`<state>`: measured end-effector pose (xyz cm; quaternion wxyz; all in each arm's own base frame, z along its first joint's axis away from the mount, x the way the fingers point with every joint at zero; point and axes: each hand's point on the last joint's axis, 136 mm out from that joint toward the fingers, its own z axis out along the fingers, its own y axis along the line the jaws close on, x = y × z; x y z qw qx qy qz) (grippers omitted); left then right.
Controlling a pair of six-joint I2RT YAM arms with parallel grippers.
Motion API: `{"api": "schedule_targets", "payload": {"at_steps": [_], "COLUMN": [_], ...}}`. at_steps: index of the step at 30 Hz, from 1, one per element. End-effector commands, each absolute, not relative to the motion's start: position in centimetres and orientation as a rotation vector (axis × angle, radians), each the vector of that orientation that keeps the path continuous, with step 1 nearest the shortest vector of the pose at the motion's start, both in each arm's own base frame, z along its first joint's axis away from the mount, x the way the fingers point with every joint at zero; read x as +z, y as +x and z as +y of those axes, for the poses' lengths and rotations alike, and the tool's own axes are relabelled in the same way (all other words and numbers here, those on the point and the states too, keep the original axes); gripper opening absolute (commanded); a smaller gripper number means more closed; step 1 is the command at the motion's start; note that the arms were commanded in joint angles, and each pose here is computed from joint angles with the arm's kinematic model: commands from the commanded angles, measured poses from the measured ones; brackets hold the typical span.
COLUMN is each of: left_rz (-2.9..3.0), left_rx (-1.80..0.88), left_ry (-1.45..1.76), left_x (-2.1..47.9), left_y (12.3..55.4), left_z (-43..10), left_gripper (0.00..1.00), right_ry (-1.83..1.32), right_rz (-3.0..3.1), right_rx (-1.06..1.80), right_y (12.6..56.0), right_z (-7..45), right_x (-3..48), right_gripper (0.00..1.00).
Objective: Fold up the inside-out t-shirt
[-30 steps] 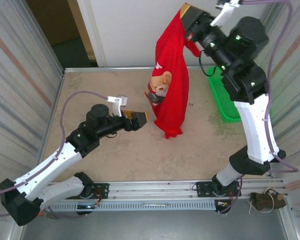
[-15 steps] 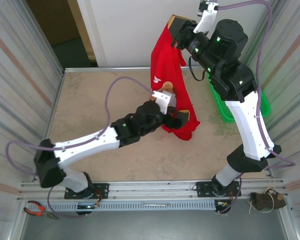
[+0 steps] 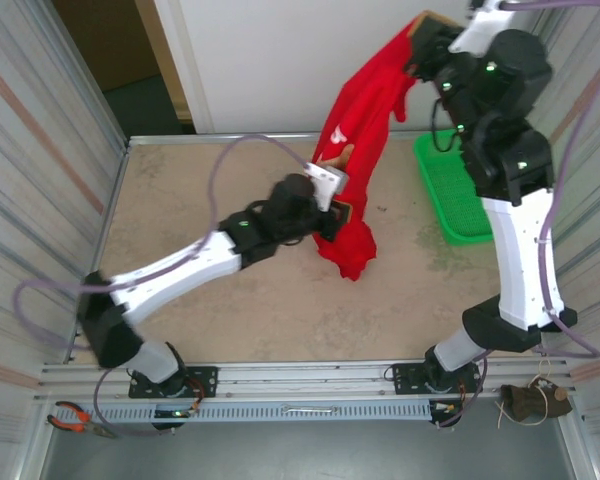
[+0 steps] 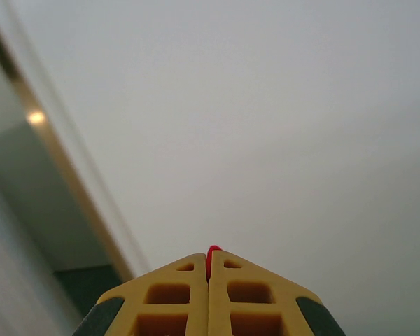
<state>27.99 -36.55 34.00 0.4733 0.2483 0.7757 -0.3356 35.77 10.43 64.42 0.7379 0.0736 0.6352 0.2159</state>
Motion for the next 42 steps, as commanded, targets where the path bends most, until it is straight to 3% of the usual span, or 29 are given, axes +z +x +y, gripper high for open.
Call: {"api": "schedule_targets", "payload": {"at_steps": [1,4,7,11,12,14,21,23,27,28,31,36,42], "left_rz": [1.651,1.606,1.605,1.751,1.771,1.808,1.884,1.908,1.959,1.969,2.006,2.031,2.109], "left_rx": [-0.825,-0.709,-0.762,-0.94,-0.986,-1.007,-0.967,-0.975,-0.954,-0.944,-0.908,-0.877,-0.751], "left_ry": [0.413,0.032,-0.086,0.05,0.099,0.153,0.143,0.155,0.218,0.244,0.312,0.429,0.561], "left_x": [44.5,46.2,46.4,44.3,43.7,42.5,38.6,37.5,34.2,33.2,29.6,23.9,19.4], "left_y": [27.2,30.1,31.4,32.4,32.4,32.1,33.4,33.5,31.6,30.8,28.4,25.3,25.6], "left_z": [-26.0,-14.9,-10.5,-13.6,-14.8,-16.2,-17.0,-17.6,-20.3,-21.2,-24.2,-29.8,-34.8], "left_gripper": [0.0,0.1,0.18,0.23,0.2,0.0,0.0,0.13,0.54,0.59,0.68,0.72,0.75], "right_ry": [0.206,0.199,0.183,0.151,0.142,0.118,0.019,0.01,0.009,0.01,0.01,0.005,-0.02], "right_rz": [1.288,1.261,1.247,1.238,1.236,1.237,1.336,1.372,1.413,1.416,1.422,1.42,1.398], "right_rx": [0.491,0.522,0.586,0.653,0.669,0.703,0.795,0.782,0.775,0.775,0.768,0.777,0.837], "right_y": [32.0,30.7,29.7,28.6,28.3,27.6,27.6,28.2,29.1,29.1,29.2,28.7,27.3], "right_z": [7.3,7.2,7.7,8.9,9.3,10.2,15.9,17.0,18.3,18.5,18.8,19.1,19.9], "right_x": [67.5,68.2,68.8,69.1,69.2,69.2,65.6,64.1,62.2,62.0,61.6,61.5,62.4], "right_gripper": [0.0,0.0,0.0,0.0,0.0,0.0,0.0,0.0,0.0,0.0,0.0,0.0,0.0]}}
